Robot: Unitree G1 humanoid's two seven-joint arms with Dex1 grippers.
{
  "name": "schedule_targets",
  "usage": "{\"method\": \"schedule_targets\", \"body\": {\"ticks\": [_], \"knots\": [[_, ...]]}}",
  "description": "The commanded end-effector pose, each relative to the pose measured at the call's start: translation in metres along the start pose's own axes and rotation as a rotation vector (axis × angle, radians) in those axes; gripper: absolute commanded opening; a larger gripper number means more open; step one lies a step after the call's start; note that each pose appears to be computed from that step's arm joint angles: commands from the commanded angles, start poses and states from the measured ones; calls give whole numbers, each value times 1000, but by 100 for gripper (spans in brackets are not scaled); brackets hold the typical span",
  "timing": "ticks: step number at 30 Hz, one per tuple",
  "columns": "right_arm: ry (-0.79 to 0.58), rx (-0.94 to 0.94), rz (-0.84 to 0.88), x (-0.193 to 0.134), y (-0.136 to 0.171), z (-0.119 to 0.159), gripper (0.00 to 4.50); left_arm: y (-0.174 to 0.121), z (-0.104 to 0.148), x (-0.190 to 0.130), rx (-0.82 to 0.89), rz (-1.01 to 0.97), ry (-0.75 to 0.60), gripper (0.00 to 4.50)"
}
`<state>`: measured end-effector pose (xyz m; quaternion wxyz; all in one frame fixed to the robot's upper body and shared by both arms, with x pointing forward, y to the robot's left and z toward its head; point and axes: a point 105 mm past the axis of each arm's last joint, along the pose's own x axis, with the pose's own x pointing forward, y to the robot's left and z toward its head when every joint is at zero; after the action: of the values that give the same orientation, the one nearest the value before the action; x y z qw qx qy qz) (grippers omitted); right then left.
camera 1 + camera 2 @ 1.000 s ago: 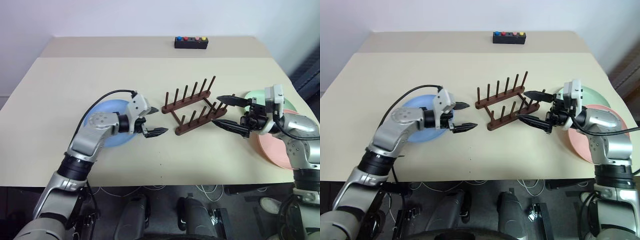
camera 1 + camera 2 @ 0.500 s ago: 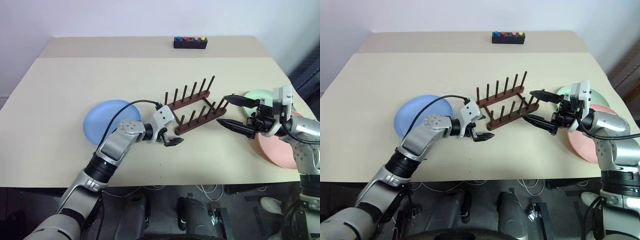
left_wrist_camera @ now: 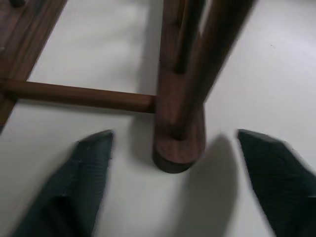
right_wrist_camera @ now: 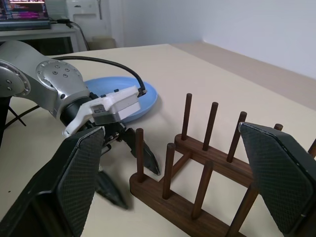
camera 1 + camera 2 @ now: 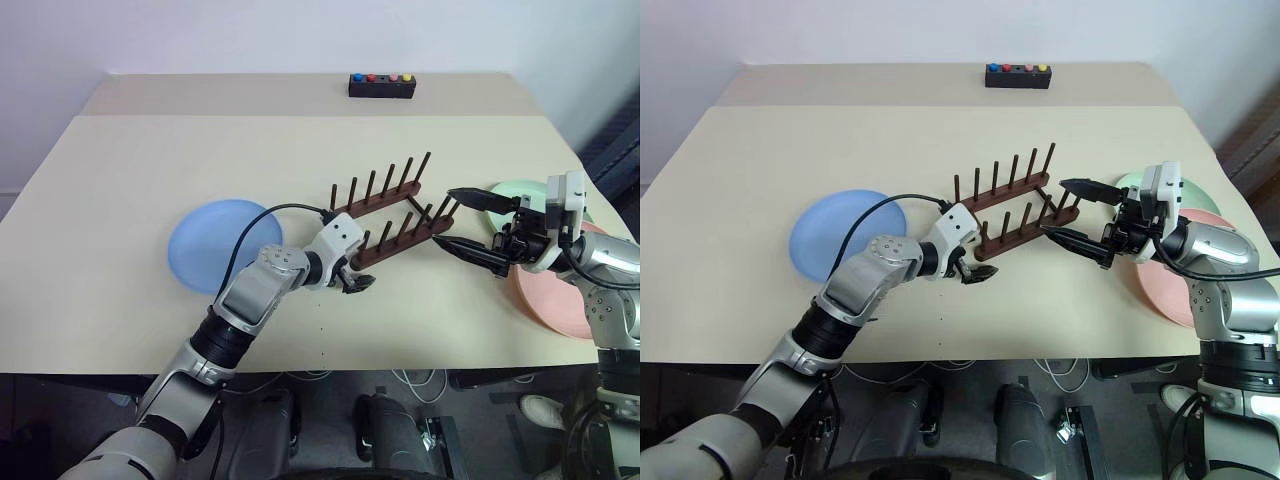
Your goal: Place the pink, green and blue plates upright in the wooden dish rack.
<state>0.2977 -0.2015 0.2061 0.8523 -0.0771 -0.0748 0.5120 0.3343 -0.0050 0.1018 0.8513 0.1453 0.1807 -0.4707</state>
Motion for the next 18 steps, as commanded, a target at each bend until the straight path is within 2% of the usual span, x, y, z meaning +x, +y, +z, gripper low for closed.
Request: {"method": "schedule_targets", "body": {"ticks": [1, 4, 12, 18], "knots": [[-27, -52, 6, 1, 2, 12, 450, -4, 5, 2, -24, -13, -10, 221], [-26, -53, 2, 0, 2, 12, 450, -2, 5, 2, -33, 5, -10, 81], [-28, -47, 6, -1, 3, 12, 450, 11, 11, -3, -6, 35, -37, 76], [3, -20, 36, -5, 7, 5, 450, 43, 25, -28, 140, 8, -93, 76]]}}
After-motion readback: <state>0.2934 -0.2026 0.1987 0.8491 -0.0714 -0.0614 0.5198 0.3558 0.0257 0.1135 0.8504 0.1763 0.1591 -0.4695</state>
